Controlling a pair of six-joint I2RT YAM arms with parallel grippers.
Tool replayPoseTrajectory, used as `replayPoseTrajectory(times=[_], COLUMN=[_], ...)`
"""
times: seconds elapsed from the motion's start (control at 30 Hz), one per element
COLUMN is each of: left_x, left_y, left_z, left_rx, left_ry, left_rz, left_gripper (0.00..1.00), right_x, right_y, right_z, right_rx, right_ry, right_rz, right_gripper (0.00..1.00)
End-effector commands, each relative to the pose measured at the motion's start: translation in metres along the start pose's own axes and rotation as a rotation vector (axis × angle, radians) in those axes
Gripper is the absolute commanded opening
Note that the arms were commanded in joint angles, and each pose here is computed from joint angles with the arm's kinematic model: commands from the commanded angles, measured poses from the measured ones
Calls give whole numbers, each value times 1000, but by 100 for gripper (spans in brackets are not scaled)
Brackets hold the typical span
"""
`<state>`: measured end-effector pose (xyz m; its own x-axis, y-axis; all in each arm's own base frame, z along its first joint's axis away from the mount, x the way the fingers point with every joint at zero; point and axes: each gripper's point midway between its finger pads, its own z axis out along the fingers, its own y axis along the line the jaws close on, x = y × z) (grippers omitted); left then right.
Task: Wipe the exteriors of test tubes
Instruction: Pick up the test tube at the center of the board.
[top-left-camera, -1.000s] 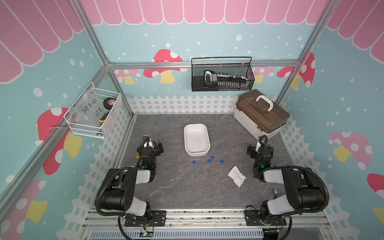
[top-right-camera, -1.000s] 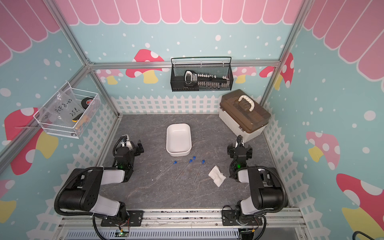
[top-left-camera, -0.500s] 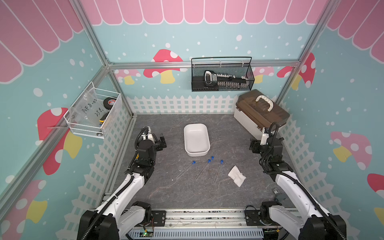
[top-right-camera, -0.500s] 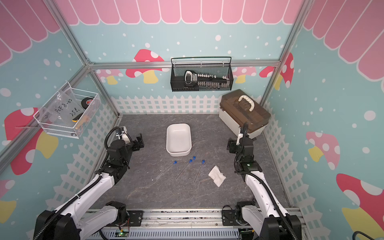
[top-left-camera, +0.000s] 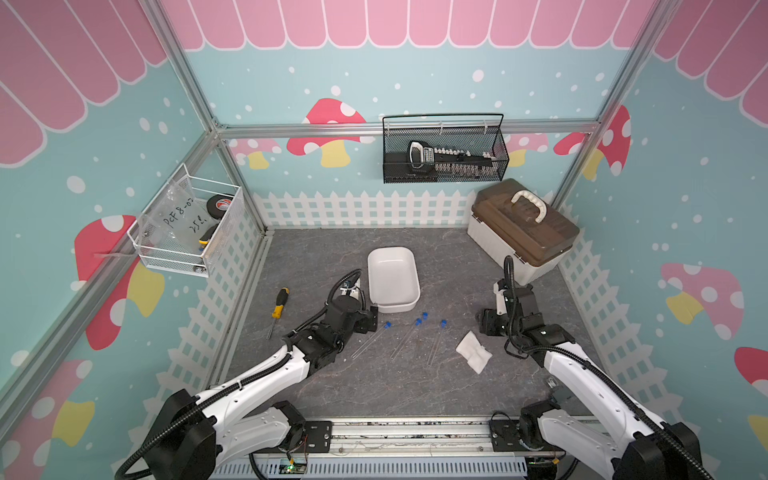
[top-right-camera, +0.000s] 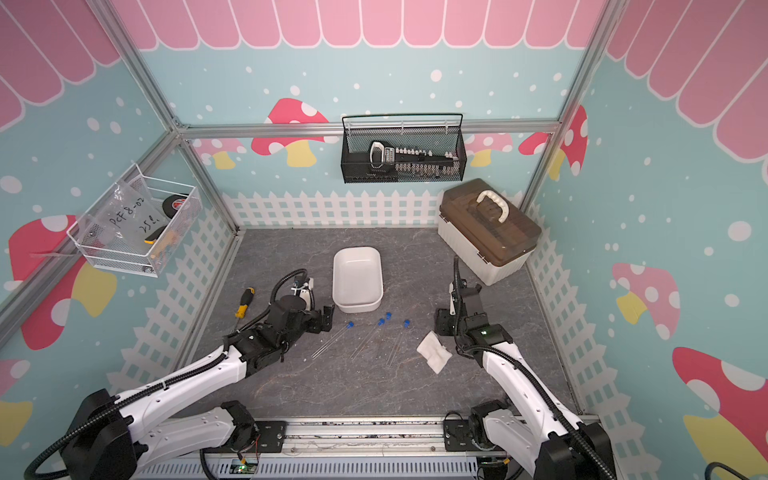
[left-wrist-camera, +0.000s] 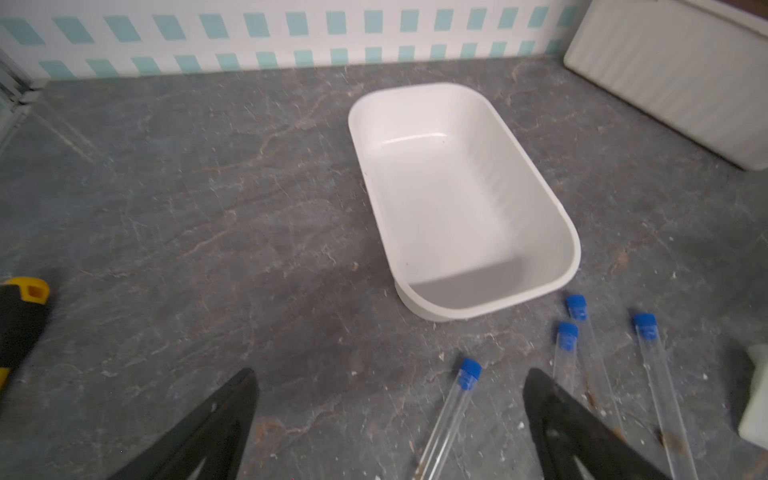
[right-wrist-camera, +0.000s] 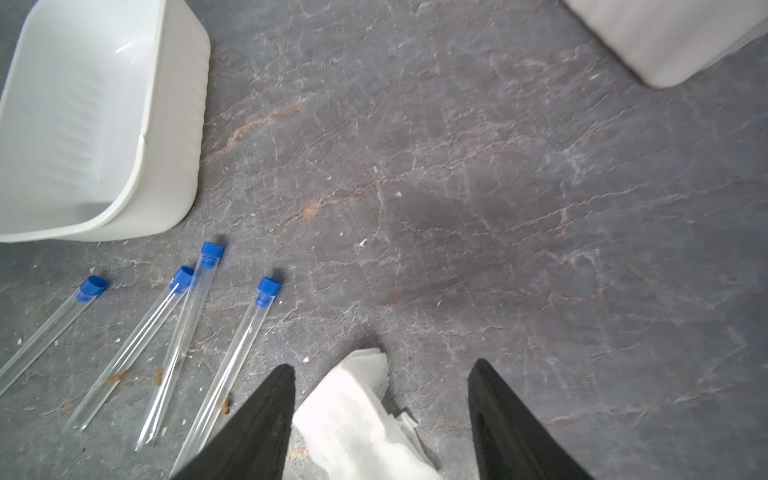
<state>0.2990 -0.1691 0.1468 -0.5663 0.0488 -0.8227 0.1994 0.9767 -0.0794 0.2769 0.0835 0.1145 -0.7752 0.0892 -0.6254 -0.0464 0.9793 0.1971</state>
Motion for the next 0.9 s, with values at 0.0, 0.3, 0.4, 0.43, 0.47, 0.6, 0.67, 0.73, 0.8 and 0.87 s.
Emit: replayPoseTrajectory(times=[0.0,0.3,0.4,0.43,0.47,0.6,0.67,0.73,0.8,0.87], left_x=[29,62,73,79,84,103,107,109,110,114], left_y=[-6,0,6,6,5,-1,1,2,0,-2], left_z=[2,2,2,2,3,2,0,-1,-2,-5], left_rx=[-3,-56,-93,-97,-91,-63,-70,-69,-57,-40], left_ry=[111,244,300,326,347,417,428,439,450,471], left_rz=[-16,6,9,5,0,-2,3,11,19,32], left_gripper=[99,98,97,95,93,89,89,89,89,89], right_x=[33,57,55,54,53,51,50,48,47,44], right_y=[-1,4,4,5,5,8,12,19,24,28], right_z=[6,15,14,14,14,14,13,11,9,6], right_rx=[12,8,7,7,5,-3,-22,-48,-66,-82], right_ry=[93,160,154,151,150,155,161,169,177,175], right_rz=[58,80,92,97,100,110,110,103,100,100], right_gripper=[65,60,60,60,60,59,57,57,56,55])
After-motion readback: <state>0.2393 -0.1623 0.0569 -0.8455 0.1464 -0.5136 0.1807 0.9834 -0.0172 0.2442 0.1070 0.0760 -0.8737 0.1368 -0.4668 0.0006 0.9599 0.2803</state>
